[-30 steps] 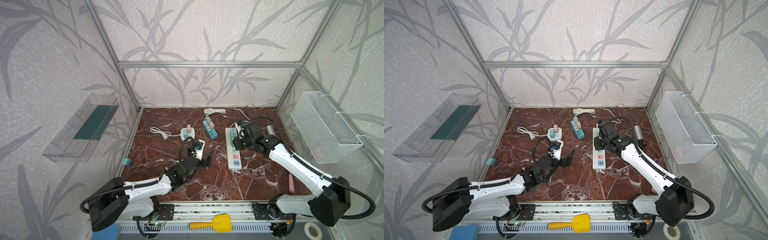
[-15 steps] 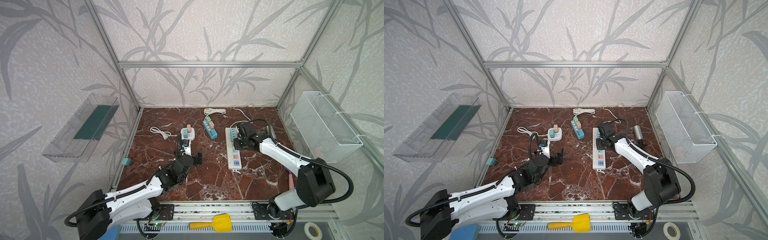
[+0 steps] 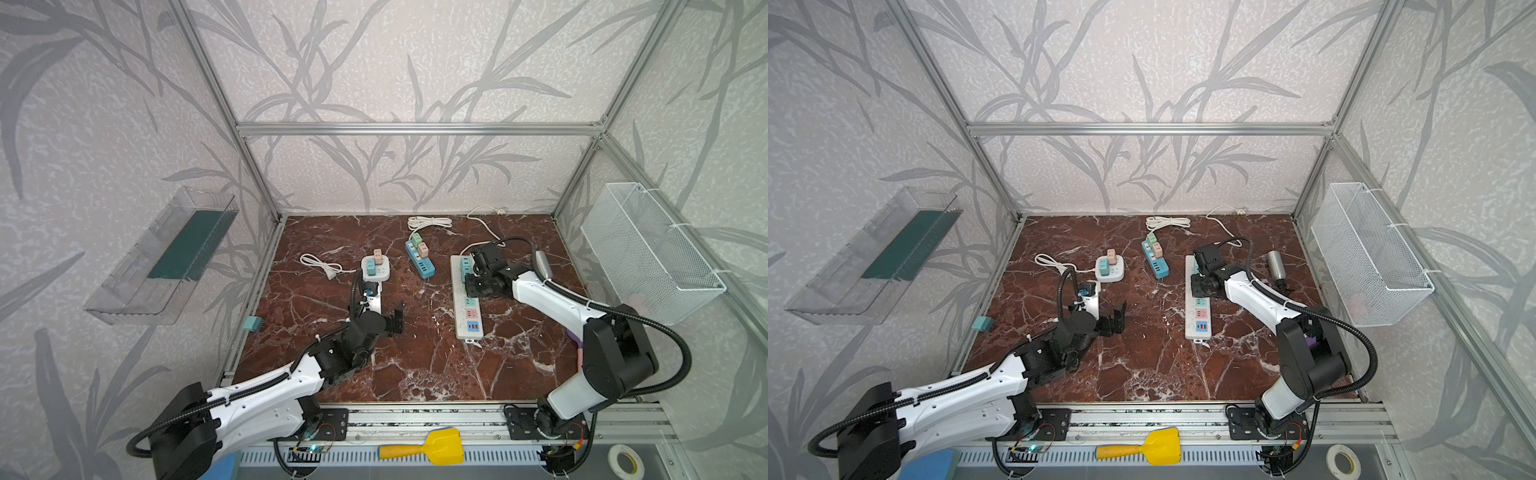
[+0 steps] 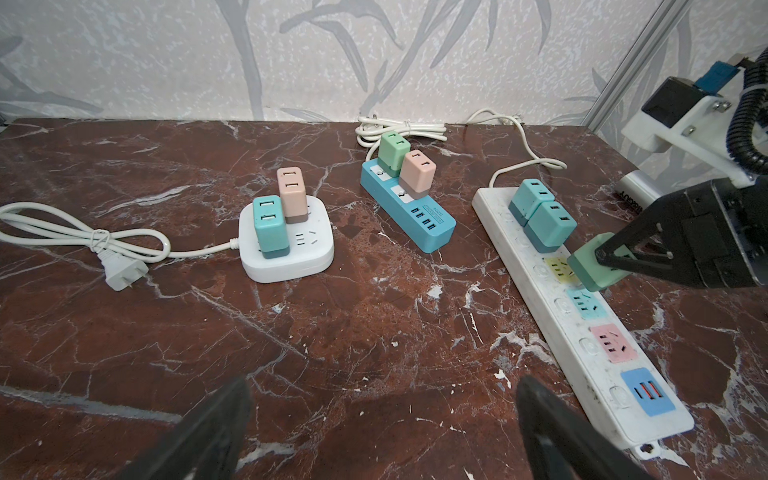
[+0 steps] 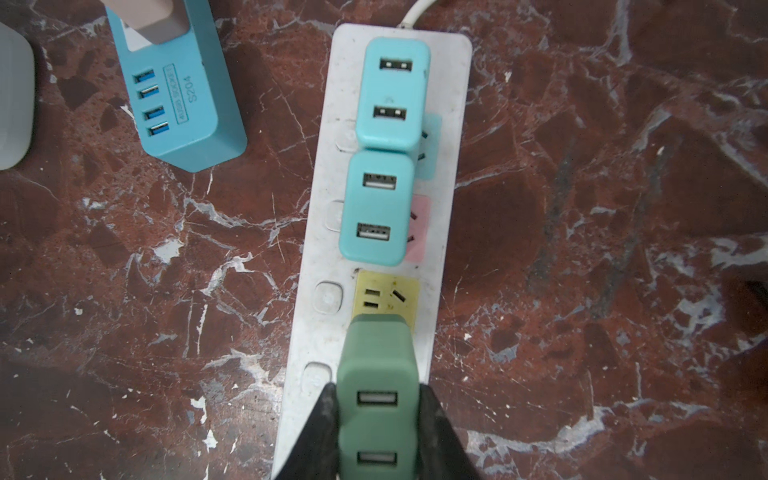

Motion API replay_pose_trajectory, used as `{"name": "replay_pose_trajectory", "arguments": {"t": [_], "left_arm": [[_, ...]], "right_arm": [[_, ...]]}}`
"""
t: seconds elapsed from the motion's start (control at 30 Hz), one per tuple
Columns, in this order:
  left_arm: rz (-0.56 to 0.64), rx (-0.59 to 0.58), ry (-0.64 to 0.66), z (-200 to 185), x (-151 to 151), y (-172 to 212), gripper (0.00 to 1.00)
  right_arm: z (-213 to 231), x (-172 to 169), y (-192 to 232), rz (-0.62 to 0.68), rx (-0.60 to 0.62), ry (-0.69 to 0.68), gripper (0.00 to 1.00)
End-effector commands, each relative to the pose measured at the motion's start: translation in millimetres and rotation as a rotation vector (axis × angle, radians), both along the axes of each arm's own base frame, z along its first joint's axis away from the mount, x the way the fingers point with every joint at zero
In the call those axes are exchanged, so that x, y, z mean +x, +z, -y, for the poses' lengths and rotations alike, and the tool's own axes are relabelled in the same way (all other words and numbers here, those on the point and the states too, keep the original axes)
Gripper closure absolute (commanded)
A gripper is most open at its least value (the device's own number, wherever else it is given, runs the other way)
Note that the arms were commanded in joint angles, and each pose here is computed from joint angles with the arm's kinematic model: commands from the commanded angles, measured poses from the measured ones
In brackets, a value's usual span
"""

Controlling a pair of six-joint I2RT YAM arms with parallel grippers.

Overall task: Insert the plug
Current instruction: 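Lower the green adapter onto the yellow socket with right gripper while left gripper draws back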

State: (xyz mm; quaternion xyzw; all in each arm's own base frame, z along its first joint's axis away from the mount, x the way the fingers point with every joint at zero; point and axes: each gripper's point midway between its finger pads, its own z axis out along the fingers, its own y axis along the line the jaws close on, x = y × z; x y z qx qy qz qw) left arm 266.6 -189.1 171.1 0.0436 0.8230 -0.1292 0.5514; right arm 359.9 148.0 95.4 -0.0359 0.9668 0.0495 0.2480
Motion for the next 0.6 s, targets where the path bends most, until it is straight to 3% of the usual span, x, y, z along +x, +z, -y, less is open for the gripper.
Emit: {"name": "replay_pose_trajectory", "arguments": {"t": [0.0, 0.57], "left_arm": [[-0.008, -0.017, 0.006, -4.3, -2.1, -1.6, 0.01], [0.012, -0.028, 0.001, -10.2, -4.0, 4.1, 0.01]], "right_arm": [[-3.3, 14.2, 11.3, 0.042, 0.021, -0.023, 1.0], [3.1, 7.1, -8.4, -0.037, -0.006, -0.08, 1.0]]}}
